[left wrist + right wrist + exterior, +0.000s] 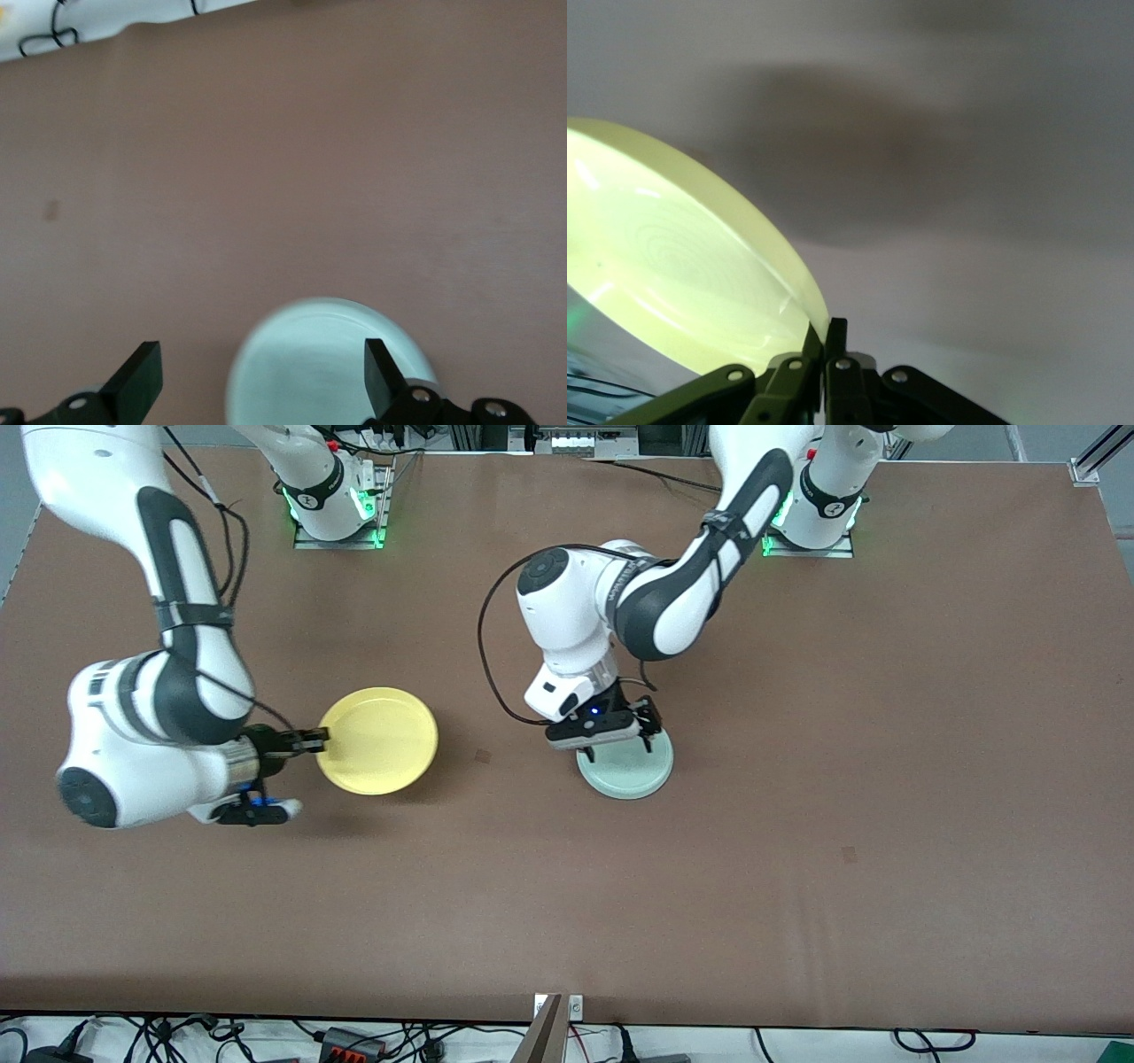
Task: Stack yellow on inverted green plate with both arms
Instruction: 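Carry the yellow plate onto the green plate while the left gripper withdraws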
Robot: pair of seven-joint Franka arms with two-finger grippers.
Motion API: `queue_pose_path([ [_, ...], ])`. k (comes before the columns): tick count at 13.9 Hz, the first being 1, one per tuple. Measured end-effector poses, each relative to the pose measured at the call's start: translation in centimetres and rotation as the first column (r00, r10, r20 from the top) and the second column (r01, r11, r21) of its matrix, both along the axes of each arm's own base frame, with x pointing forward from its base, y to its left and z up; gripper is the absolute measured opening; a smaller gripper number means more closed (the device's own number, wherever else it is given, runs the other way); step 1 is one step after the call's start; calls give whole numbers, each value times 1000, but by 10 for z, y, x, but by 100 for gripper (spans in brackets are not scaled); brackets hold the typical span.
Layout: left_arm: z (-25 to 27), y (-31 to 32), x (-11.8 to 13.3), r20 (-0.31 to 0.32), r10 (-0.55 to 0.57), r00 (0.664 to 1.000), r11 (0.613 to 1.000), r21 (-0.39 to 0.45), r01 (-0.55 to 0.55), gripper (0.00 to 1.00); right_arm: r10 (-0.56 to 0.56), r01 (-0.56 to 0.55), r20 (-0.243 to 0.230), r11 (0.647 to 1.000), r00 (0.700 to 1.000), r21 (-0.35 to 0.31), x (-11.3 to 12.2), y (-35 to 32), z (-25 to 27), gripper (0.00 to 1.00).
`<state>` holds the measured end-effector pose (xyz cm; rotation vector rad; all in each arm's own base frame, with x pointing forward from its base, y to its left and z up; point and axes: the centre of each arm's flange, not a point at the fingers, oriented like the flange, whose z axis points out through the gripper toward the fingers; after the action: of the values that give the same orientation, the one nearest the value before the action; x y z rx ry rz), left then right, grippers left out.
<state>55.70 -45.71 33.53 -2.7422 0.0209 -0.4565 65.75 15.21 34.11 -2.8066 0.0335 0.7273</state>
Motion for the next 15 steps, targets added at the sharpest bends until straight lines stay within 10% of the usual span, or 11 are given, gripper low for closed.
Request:
queue_pose_path([
  [4,28,69,37,-145,-137,980,982,110,154,100,-111,111,30,994,993,-8,-13,103,2,3],
  [15,101,298,100,-428,-232,874,965,-216,151,100,-266,265,49,964,963,18,-91,315,-94,3],
])
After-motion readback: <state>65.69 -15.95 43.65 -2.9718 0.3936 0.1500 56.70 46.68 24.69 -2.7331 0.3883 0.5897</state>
